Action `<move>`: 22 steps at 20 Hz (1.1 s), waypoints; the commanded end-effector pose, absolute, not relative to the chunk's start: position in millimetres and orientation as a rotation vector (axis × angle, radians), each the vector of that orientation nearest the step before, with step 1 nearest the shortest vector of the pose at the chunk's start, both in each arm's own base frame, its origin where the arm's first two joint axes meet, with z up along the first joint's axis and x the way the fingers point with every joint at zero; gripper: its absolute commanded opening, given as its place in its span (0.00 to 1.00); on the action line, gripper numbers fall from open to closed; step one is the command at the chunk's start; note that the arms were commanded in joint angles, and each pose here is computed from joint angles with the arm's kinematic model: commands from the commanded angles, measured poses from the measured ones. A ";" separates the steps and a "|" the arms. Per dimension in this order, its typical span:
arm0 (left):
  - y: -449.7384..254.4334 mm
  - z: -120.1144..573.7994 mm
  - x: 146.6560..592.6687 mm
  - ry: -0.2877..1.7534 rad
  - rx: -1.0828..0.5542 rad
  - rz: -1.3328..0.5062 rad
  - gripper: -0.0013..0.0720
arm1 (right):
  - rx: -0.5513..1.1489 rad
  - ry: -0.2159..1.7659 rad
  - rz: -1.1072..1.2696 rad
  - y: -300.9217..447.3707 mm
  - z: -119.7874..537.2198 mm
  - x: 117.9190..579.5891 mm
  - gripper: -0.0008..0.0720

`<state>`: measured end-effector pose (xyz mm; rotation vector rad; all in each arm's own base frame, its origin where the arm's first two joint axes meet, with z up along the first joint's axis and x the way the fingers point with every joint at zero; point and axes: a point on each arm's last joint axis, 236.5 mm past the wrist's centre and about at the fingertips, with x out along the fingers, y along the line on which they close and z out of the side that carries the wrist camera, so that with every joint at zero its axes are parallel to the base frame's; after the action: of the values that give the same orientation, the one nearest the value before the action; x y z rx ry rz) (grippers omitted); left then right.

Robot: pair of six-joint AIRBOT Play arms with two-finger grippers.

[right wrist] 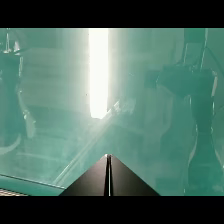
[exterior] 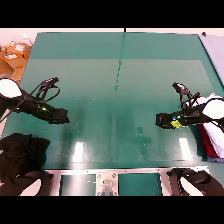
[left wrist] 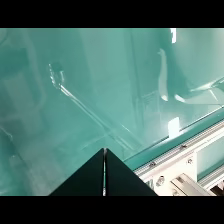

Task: Fold the shirts.

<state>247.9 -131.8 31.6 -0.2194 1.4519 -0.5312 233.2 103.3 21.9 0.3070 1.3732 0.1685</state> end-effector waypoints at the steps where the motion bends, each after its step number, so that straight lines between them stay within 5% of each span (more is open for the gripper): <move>1: -116.0 23.7 249.2 1.472 -0.190 -0.446 0.05 | 0.307 1.373 0.170 103.7 22.0 233.0 0.03; 5: -31.0 4.8 240.8 1.571 -0.074 0.007 0.05 | 0.307 1.373 0.170 103.7 22.0 233.0 0.03; 6: 0.1 4.8 232.5 1.599 0.001 0.141 0.23 | 0.307 1.373 0.170 103.7 22.0 233.0 0.03; 7: 33.1 8.5 223.4 1.621 0.102 0.268 0.87 | 0.307 1.373 0.170 103.7 22.0 233.0 0.03; 8: 67.6 14.5 212.1 1.637 0.194 0.428 1.00 | 0.307 1.373 0.170 103.7 22.0 233.0 0.03; 14: 114.1 -58.6 107.2 1.931 0.135 0.610 0.99 | 0.307 1.373 0.170 103.8 22.0 233.0 0.03; 18: 98.9 -103.6 117.7 1.853 0.006 0.432 0.98 | 0.307 1.373 0.170 103.7 22.0 233.0 0.03; 19: 100.0 -106.1 123.7 1.823 -0.010 0.432 0.70 | 0.307 1.373 0.170 103.7 22.0 233.0 0.03; 20: 102.9 -105.9 125.2 1.815 0.002 0.436 0.20 | 0.307 1.373 0.170 103.7 22.0 233.0 0.03; 21: 104.4 -104.0 125.4 1.819 0.015 0.430 0.05 | 0.307 1.373 0.170 103.7 22.0 233.0 0.03; 22: 104.6 -98.5 126.1 1.831 0.020 0.422 0.05 | 0.307 1.373 0.170 103.7 22.0 233.0 0.03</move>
<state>119.0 103.1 -93.9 0.0256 1.8614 0.4573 233.3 103.5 22.1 0.3076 1.3723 0.1689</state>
